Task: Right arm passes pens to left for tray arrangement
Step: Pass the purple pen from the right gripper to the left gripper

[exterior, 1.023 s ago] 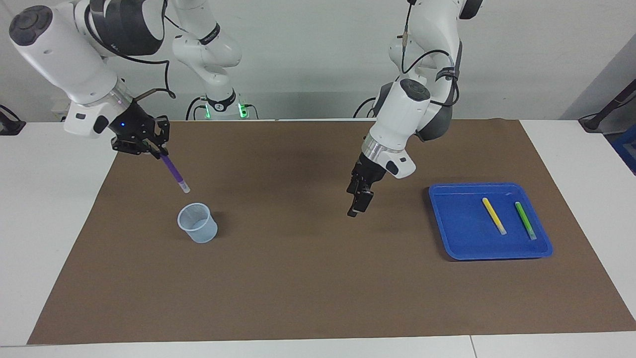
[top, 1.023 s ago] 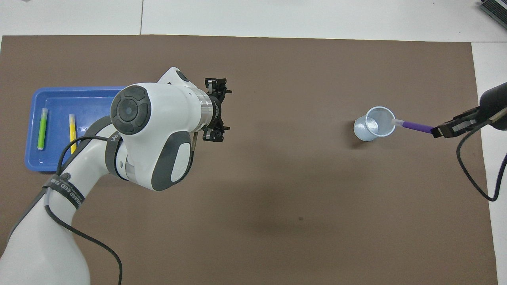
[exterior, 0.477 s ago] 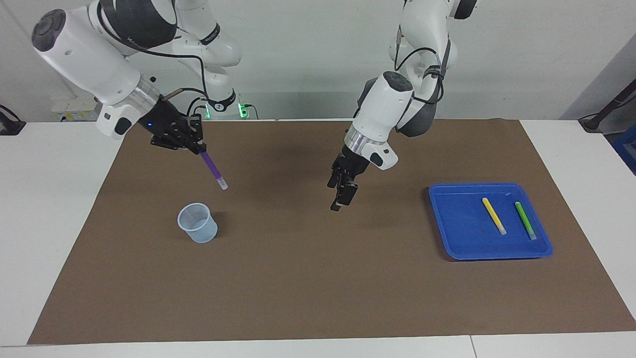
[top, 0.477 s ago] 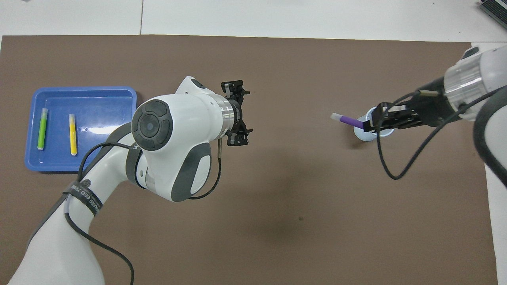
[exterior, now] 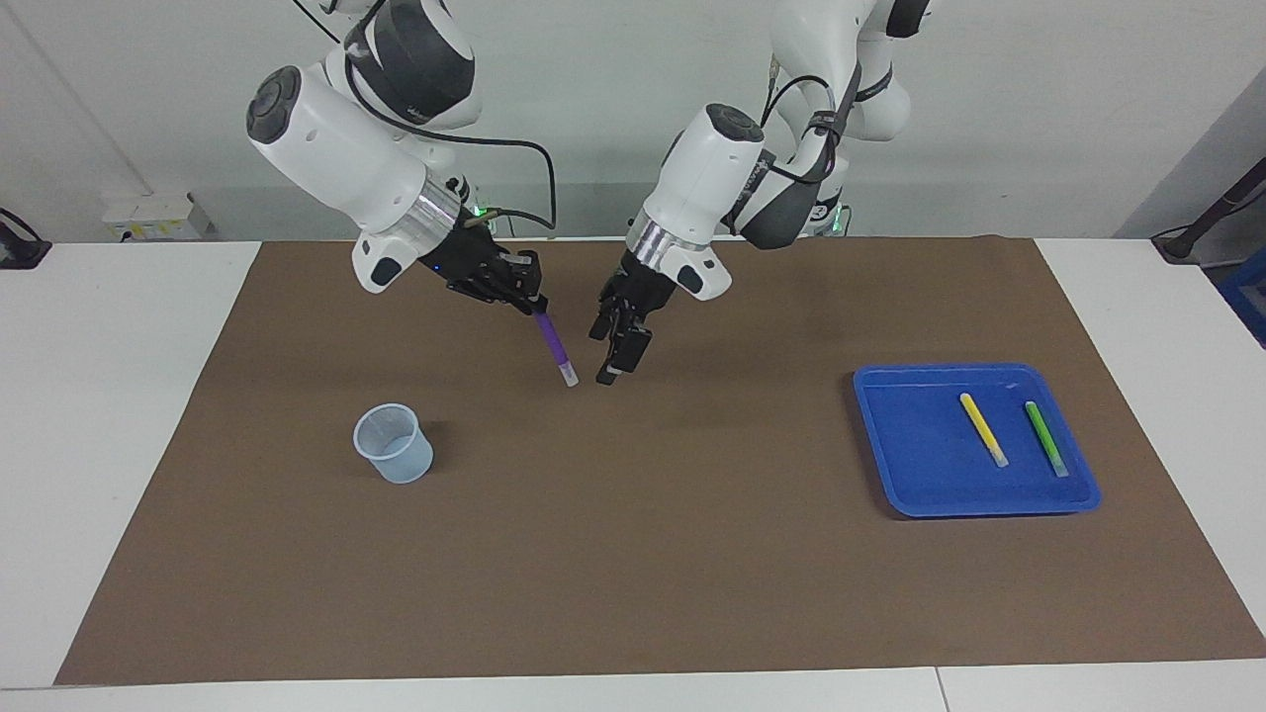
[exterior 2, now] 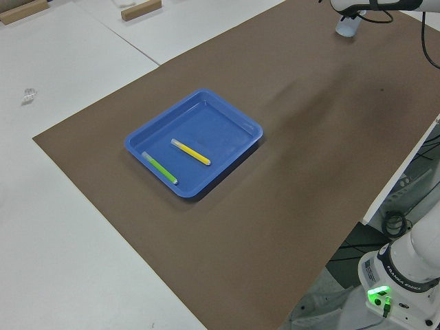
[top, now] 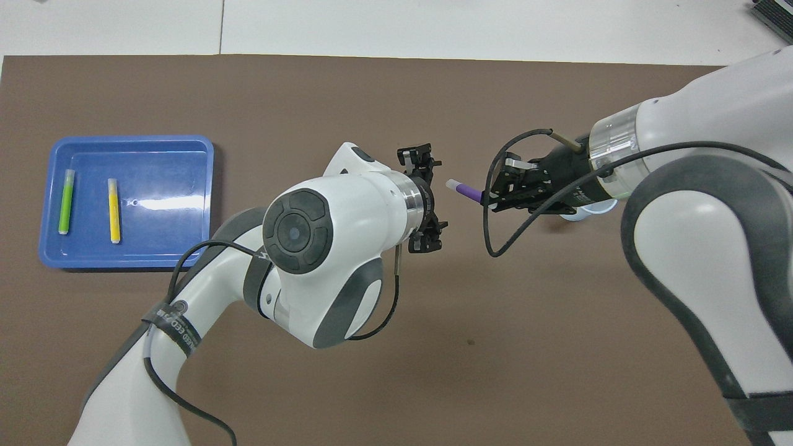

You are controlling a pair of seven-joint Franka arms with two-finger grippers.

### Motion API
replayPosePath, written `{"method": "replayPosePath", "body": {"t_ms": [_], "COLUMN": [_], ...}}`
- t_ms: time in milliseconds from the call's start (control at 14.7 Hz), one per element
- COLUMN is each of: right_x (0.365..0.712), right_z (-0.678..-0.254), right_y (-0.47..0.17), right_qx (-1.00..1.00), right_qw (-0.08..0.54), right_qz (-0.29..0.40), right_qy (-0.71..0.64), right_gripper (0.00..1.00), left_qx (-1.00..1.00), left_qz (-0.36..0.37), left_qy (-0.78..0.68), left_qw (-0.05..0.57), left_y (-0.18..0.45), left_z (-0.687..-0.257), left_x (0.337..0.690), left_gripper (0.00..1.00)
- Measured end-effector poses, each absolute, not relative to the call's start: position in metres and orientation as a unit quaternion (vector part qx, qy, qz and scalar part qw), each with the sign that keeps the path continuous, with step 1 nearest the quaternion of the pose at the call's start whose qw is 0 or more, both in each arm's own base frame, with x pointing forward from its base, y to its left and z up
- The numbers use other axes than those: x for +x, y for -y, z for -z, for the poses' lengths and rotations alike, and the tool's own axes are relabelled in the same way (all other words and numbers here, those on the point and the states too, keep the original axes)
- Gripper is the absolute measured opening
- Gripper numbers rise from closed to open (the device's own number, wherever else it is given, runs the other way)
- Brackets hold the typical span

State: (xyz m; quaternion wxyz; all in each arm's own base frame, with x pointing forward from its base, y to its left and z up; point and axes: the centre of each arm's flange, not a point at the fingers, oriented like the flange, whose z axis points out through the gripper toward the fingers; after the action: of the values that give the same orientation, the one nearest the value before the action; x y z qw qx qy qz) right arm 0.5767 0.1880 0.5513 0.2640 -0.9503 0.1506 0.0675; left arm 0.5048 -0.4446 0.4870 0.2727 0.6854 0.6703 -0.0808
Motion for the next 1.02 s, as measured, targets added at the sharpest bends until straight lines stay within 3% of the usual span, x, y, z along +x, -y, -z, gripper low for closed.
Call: {"method": "replayPosePath", "body": {"t_ms": [477, 546, 682, 819, 955, 1023], "right_x": [0.572, 0.572, 0.572, 0.572, 0.572, 0.572], "right_z": [-0.549, -0.549, -0.549, -0.548, -0.548, -0.548], "right_y": [-0.211, -0.211, -0.211, -0.211, -0.211, -0.211], "right_qx": [-0.946, -0.946, -0.946, -0.946, -0.946, -0.946], "right_qw": [0.264, 0.264, 0.264, 0.264, 0.264, 0.264], "right_qz": [-0.071, -0.071, -0.071, -0.071, -0.071, -0.072], "right_qy": [-0.175, -0.175, -0.175, -0.175, -0.175, -0.175], "right_gripper": [0.18, 0.18, 0.18, 0.18, 0.18, 0.18], "left_qx": [0.687, 0.686, 0.685, 0.684, 0.679, 0.677], "left_qz": [0.088, 0.088, 0.087, 0.087, 0.090, 0.090], "left_qy": [-0.668, -0.669, -0.670, -0.672, -0.678, -0.679], "left_qw": [0.273, 0.273, 0.271, 0.269, 0.268, 0.270], "left_y": [0.460, 0.460, 0.458, 0.456, 0.450, 0.449], "left_z": [-0.488, -0.488, -0.487, -0.486, -0.487, -0.488], "left_x": [0.491, 0.492, 0.494, 0.495, 0.500, 0.502], "left_gripper": [0.96, 0.88, 0.83, 0.58, 0.52, 0.41]}}
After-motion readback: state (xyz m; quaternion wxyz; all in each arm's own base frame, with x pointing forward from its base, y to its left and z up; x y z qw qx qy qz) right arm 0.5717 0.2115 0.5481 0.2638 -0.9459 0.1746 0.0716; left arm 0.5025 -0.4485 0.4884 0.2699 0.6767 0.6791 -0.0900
